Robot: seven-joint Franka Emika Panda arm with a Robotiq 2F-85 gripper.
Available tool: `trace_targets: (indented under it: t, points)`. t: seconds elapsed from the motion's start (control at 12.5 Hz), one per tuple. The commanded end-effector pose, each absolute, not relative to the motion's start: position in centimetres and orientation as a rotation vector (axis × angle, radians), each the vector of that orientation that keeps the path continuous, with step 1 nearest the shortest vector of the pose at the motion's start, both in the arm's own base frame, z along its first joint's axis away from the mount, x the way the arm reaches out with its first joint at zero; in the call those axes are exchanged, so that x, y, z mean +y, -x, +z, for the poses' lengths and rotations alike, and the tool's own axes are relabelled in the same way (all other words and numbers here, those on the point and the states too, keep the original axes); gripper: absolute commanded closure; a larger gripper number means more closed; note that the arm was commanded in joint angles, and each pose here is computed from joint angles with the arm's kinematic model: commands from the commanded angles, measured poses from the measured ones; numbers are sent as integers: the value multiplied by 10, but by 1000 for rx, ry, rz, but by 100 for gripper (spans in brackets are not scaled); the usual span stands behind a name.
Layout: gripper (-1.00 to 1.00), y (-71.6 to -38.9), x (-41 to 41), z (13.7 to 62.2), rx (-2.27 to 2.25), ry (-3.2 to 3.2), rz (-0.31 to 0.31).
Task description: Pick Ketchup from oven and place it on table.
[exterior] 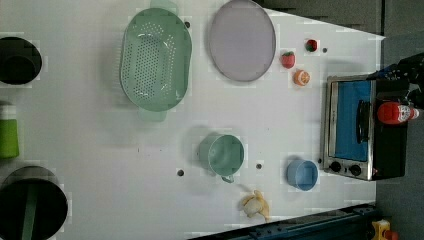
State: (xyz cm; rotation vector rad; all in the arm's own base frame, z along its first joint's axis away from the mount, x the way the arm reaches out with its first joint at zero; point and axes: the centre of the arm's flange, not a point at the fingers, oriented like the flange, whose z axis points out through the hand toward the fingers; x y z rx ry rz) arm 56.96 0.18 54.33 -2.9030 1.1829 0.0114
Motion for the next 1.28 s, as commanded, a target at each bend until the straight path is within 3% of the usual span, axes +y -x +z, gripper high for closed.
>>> trace_targets:
  t: [0.08, 0.24, 0.48, 0.8, 1.28]
  points:
    - [-58, -473, -38, 632, 1350, 2819, -31]
    - [-99, -473, -41, 632, 1356, 2814, -32]
    - [-100, -474, -69, 631, 1423, 2768, -44]
    - [-100, -475, -165, 613, 1650, 2606, -86]
    - [-100, -477, -295, 560, 1951, 2404, -216]
